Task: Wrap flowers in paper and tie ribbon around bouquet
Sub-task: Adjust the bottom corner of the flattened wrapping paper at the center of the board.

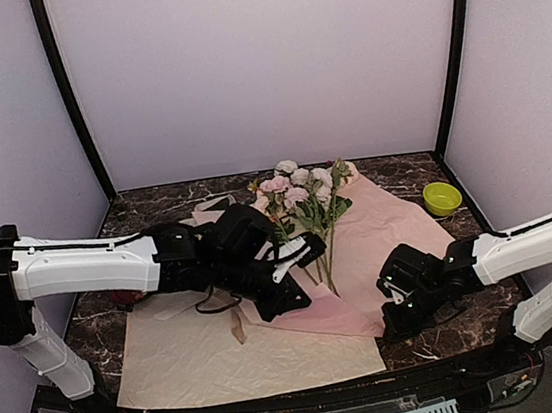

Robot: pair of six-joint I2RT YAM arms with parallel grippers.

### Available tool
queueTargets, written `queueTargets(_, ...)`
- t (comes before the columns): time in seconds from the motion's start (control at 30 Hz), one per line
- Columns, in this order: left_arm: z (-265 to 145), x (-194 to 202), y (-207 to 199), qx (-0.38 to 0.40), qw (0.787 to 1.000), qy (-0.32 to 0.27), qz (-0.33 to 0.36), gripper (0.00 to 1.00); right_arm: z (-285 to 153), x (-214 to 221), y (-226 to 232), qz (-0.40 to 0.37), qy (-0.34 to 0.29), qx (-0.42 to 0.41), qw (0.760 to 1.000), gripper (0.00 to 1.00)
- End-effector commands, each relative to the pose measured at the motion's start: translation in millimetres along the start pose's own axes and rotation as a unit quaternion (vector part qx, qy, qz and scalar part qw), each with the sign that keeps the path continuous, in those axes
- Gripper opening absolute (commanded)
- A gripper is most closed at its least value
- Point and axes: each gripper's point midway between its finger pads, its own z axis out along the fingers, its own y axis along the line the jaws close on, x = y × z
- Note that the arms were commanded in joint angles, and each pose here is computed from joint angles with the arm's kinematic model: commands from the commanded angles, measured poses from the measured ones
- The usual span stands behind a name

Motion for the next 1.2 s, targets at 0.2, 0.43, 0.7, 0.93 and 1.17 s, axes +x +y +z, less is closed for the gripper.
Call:
queueTargets(0.2,41.0,15.5,-51.8,0.123,0.986,0.035,0.106,0.00,0.1,-0.8,4.3,0.006,0.011,0.010,1.000,0.02)
queueTargets(0.43,85.1,8.5,-21.5,0.051,0.988,0.050,0.134,0.00,-16.6,-11.1,15.0,0.007,0.002,0.015,1.000,0.03)
queueTargets(0.7,114.8,25.8,1.8,0.033,0.989,0.089,0.113,0.00,-51.8,-30.2,6.4,0.063,-0.048,0.011,0.997,0.18)
queueTargets(0.93,120.9,28.3,9.8,0.043,0.991,0.082,0.096,0.00,-77.3,-48.9,9.8,0.116,-0.092,-0.035,0.988,0.34)
queueTargets(1.17,121.8,42.5,17.9,0.056,0.993,0.091,0.053,0.00,-78.4,-98.0,97.9,-0.007,-0.093,-0.135,0.986,0.20)
